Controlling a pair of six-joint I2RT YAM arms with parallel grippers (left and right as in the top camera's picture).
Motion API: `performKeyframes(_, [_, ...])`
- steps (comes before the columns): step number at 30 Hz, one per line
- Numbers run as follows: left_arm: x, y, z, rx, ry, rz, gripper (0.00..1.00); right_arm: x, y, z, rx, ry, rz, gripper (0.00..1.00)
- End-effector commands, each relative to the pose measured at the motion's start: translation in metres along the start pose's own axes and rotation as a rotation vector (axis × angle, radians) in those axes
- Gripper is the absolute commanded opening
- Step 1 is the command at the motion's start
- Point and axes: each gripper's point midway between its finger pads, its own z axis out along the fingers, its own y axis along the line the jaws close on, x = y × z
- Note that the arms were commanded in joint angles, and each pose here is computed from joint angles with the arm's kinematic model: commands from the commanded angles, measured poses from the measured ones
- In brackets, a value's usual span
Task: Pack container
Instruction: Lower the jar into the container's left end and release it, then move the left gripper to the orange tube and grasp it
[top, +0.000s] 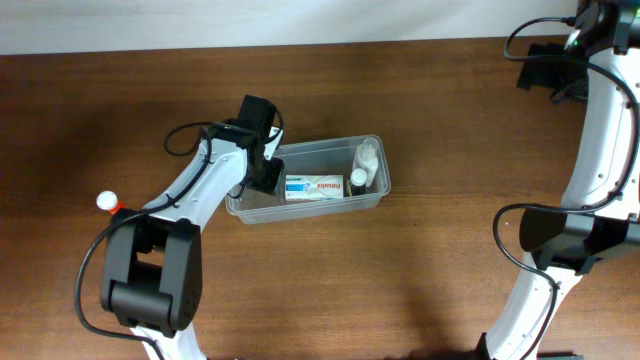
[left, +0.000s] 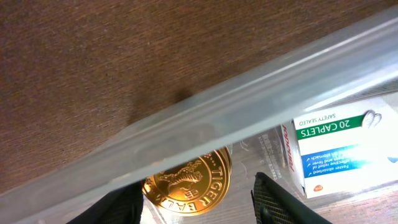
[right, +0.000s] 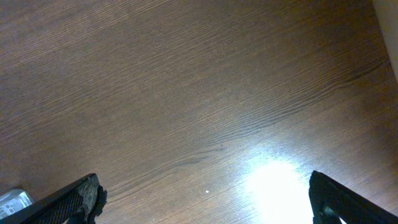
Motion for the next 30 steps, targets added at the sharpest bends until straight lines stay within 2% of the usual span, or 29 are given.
performKeyframes(1, [0.000,0.004,-0.007,-0.016,-0.015,-0.010,0.58,0.002,0.000,-0.004,0.000,-0.003,0.003,0.98])
performKeyframes(7, [-0.009,0.005,-0.027,-0.013,-0.066,-0.014,0.62,0.002,0.000,-0.004,0.000,-0.003,0.003,0.98])
performKeyframes(15, [-0.021,0.010,-0.096,-0.019,-0.229,-0.033,0.67,0.002,0.000,-0.004,0.000,-0.003,0.003,0.99])
performKeyframes(18, [-0.015,0.013,-0.124,-0.028,-0.269,-0.049,0.78,0.002,0.000,-0.004,0.000,-0.003,0.003,0.98])
performKeyframes(24, [0.021,0.061,-0.165,-0.182,-0.264,-0.259,0.87,0.002,0.000,-0.004,0.000,-0.003,0.003,0.98])
performKeyframes(25, [0.028,0.071,-0.170,-0.199,-0.260,-0.295,0.93,0.002,0.000,-0.004,0.000,-0.003,0.003,0.98])
performKeyframes(27, [0.042,0.095,-0.176,-0.233,-0.249,-0.388,0.99,0.002,0.000,-0.004,0.000,-0.003,0.003,0.98])
performKeyframes(30, [0.059,0.132,-0.179,-0.266,-0.239,-0.545,0.99,0.002,0.000,-0.004,0.000,-0.003,0.003,0.98])
